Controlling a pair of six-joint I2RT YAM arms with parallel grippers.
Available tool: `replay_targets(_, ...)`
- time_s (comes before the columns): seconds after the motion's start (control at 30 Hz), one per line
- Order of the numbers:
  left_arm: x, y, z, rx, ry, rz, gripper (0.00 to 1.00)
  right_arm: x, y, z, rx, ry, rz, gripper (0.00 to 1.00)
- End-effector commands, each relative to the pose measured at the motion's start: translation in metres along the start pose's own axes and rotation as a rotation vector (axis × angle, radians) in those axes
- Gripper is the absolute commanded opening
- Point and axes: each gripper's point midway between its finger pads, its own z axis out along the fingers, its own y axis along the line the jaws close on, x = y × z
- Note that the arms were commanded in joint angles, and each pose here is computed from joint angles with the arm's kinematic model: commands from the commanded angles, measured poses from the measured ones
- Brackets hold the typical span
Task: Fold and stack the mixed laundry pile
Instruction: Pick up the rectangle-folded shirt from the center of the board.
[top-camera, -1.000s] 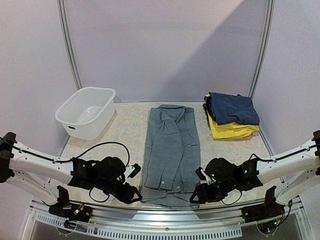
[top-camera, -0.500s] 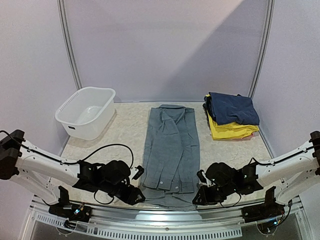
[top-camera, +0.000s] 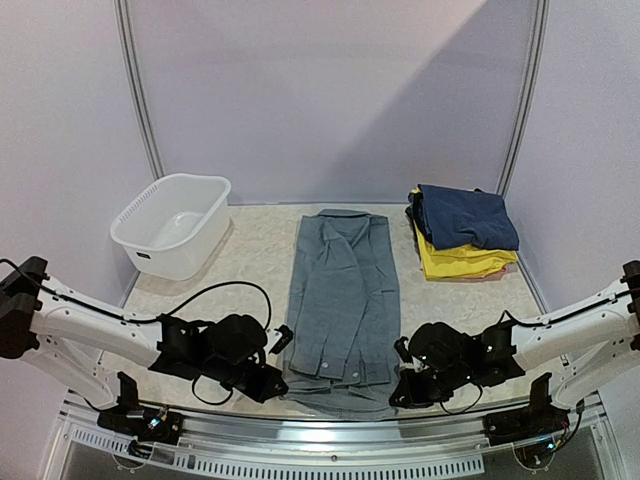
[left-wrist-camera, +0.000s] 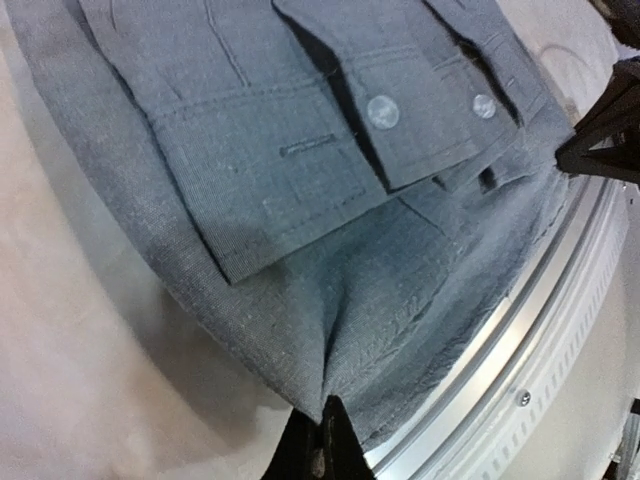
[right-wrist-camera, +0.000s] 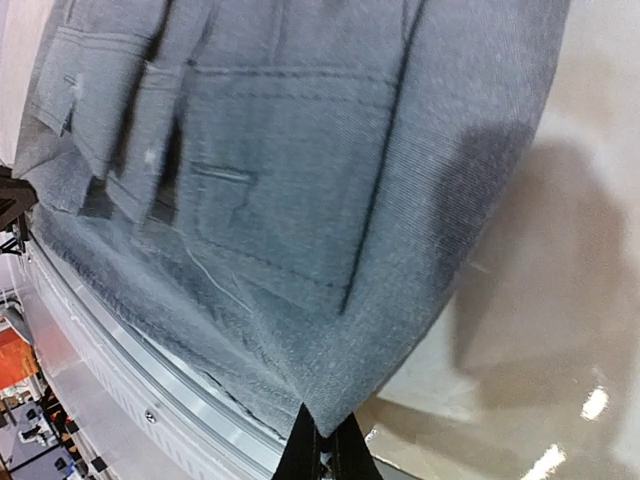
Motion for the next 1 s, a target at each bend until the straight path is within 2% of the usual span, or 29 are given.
replay_targets(0.0, -0.022, -0.003, -0.022, -0.065, -0.065, 0.05, 0.0, -0.023, 0.002, -0.024, 0.093, -0.11, -0.054, 0.0)
replay_targets(0.27, -0.072, -0.002, -0.051, -0.157, -0.21, 0.058, 0.0, -0.072, 0.013, -0.055, 0.15, -0.281, -0.072, 0.0)
replay_targets(0.63, -0.138, 0.016, -0.071, -0.282, -0.363, 0.03, 0.0, -0.136, 0.02, -0.072, 0.221, -0.415, -0.058, 0.0)
replay_targets(0.97, -0.194, 0.036, -0.07, -0.344, -0.406, -0.001, 0.0, -0.193, 0.013, -0.081, 0.296, -0.484, -0.041, 0.0)
